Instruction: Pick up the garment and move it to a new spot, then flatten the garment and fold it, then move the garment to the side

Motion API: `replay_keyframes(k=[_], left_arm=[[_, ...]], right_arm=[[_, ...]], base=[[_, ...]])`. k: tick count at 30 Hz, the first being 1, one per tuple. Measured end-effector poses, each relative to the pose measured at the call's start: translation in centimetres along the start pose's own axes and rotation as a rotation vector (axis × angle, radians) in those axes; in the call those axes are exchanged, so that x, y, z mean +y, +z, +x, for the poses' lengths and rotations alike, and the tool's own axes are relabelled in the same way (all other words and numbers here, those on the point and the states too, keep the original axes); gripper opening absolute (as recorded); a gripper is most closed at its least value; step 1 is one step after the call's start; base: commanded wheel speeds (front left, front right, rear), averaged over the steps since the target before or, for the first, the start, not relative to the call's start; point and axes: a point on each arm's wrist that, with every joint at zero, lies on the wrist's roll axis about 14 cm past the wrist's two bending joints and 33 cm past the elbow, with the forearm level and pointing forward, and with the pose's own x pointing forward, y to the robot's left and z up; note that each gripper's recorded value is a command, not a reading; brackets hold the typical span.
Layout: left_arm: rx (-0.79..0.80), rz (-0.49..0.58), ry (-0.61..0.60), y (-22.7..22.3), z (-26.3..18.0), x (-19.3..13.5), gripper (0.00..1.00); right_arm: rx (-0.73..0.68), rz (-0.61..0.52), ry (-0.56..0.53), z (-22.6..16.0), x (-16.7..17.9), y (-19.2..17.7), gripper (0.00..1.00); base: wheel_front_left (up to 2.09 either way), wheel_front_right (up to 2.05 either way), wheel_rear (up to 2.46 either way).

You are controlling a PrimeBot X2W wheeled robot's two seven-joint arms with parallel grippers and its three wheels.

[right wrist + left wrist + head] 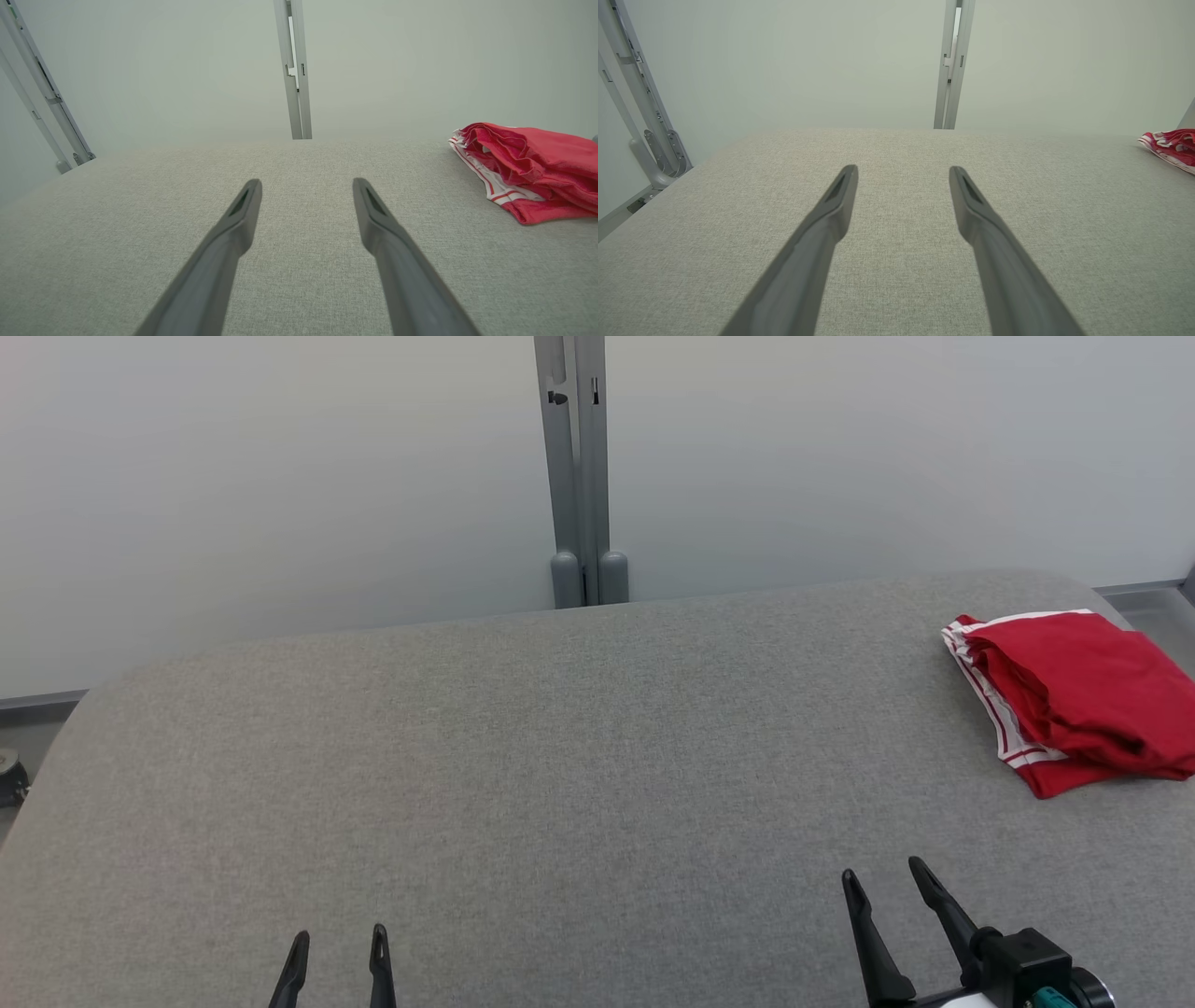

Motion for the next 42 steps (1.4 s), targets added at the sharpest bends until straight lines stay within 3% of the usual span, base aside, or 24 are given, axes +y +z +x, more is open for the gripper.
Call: replay_keyframes(k=[10, 11, 17, 42], left_arm=[[0.003, 0.002, -0.003, -0.1, -0.2, 0.1, 1.0], [0.006, 0.005, -0.003, -0.2, -0.2, 0.1, 0.0], [0.055, -0.035, 0.012, -1.5, -0.5, 0.3, 0.0], [0.109, -0.474, 0.102, -1.9, 2.1, 2.4, 0.0]], right_arm=[[-0.01, -0.001, -0.011, -0.2, -0.3, 0.3, 1.0], [-0.007, -0.001, -0.011, -0.2, -0.3, 0.2, 0.0], [0.04, 0.044, -0.028, -0.7, -0.5, -1.2, 0.0], [0.035, 0.473, -0.153, 1.3, -3.5, -1.0, 0.0]], base=[[0.0, 0.0, 0.0], [0.0, 0.0, 0.0], [0.0, 0.0, 0.0], [0.0, 0.0, 0.0]])
